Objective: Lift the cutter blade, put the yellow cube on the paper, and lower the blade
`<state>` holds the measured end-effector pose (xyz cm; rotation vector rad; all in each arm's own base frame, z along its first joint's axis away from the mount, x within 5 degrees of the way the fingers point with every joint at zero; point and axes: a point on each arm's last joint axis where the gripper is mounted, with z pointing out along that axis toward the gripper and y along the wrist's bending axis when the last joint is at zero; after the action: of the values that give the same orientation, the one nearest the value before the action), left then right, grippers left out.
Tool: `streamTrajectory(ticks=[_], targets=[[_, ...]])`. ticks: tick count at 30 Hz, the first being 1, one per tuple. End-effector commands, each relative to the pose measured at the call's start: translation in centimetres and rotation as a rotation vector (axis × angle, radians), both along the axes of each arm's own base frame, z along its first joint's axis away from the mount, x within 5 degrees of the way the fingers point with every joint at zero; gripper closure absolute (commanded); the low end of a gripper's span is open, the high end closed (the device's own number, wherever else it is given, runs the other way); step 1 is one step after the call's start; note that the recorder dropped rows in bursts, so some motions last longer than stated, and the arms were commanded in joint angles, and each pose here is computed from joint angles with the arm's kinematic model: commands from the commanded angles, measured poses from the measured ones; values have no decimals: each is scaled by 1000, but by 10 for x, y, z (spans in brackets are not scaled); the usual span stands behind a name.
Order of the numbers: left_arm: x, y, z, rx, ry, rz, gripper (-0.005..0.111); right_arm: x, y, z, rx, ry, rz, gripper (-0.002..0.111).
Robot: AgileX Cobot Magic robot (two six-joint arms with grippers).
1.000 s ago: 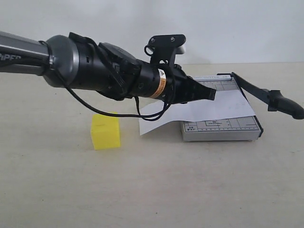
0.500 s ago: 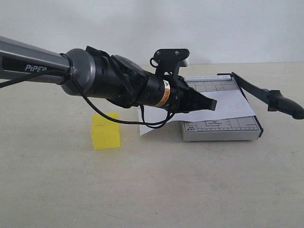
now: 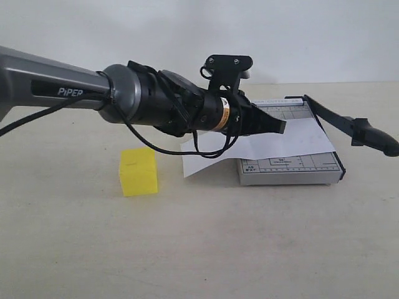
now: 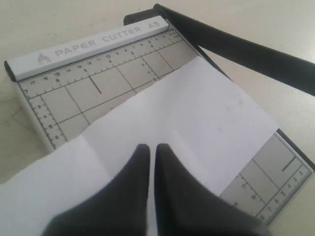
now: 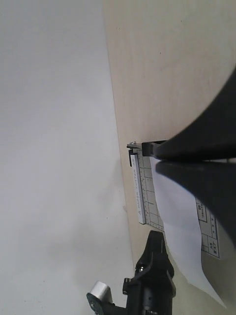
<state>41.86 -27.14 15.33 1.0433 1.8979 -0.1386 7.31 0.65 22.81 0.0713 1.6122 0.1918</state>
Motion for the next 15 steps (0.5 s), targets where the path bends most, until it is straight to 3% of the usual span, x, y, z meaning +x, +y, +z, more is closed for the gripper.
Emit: streamTrajectory(ticks=[1,15], targets=[[3,-8,-1,-17,2,-37,102,-1,0,0,-3,-5,0,109],[4,-8,-27,12,44,-32,102,-1,0,0,-3,-5,0,109]])
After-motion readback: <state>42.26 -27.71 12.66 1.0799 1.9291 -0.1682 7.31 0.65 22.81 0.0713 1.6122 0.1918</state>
